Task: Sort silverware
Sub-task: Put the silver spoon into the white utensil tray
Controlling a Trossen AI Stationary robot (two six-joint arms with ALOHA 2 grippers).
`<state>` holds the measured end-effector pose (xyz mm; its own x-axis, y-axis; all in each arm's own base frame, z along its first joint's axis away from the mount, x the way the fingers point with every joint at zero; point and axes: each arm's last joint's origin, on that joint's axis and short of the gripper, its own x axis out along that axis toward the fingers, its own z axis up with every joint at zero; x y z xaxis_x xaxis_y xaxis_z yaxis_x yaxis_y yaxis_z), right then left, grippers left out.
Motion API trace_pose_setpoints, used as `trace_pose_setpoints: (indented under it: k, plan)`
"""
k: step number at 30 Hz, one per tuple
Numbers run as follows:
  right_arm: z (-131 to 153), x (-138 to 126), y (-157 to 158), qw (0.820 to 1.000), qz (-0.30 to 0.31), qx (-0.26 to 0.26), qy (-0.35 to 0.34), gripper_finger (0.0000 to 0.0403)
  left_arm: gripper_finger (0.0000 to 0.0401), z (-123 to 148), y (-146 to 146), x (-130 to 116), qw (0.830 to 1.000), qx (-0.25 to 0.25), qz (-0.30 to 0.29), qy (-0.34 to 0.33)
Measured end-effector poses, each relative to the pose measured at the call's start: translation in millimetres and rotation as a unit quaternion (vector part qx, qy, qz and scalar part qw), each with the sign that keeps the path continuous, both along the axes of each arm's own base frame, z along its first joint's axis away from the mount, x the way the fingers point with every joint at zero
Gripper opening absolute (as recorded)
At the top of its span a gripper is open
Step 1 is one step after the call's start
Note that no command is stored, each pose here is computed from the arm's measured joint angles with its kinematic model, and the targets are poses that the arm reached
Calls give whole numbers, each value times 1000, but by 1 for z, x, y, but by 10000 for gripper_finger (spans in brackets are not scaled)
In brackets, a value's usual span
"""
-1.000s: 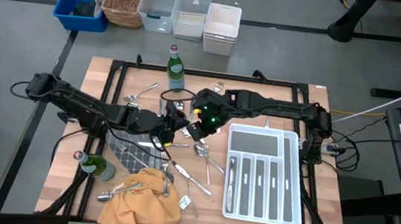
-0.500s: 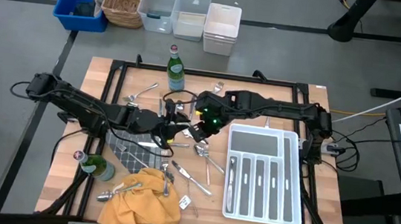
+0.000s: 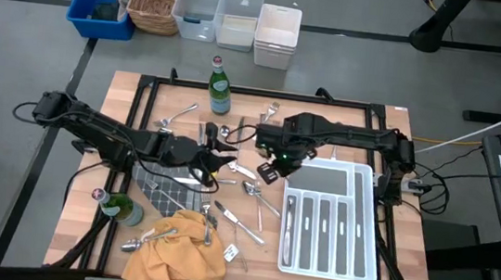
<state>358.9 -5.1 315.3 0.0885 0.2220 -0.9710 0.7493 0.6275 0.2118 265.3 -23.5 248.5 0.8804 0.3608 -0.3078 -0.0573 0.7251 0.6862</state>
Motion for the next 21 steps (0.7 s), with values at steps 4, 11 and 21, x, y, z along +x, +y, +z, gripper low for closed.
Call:
trace_pose_setpoints:
  k: [4, 11, 21]
  plan:
    - [0, -10, 8, 999, -1, -2, 52, 4, 109, -1, 5, 0, 1000, -7, 11, 0]
    - [21, -28, 39, 999, -25, -25, 29, 3, 109, -2, 16, 0, 998, -37, 45, -8]
    - [35, -66, 121, 971, -178, -155, -28, 3, 109, -4, 29, 0, 994, -68, 81, -13]
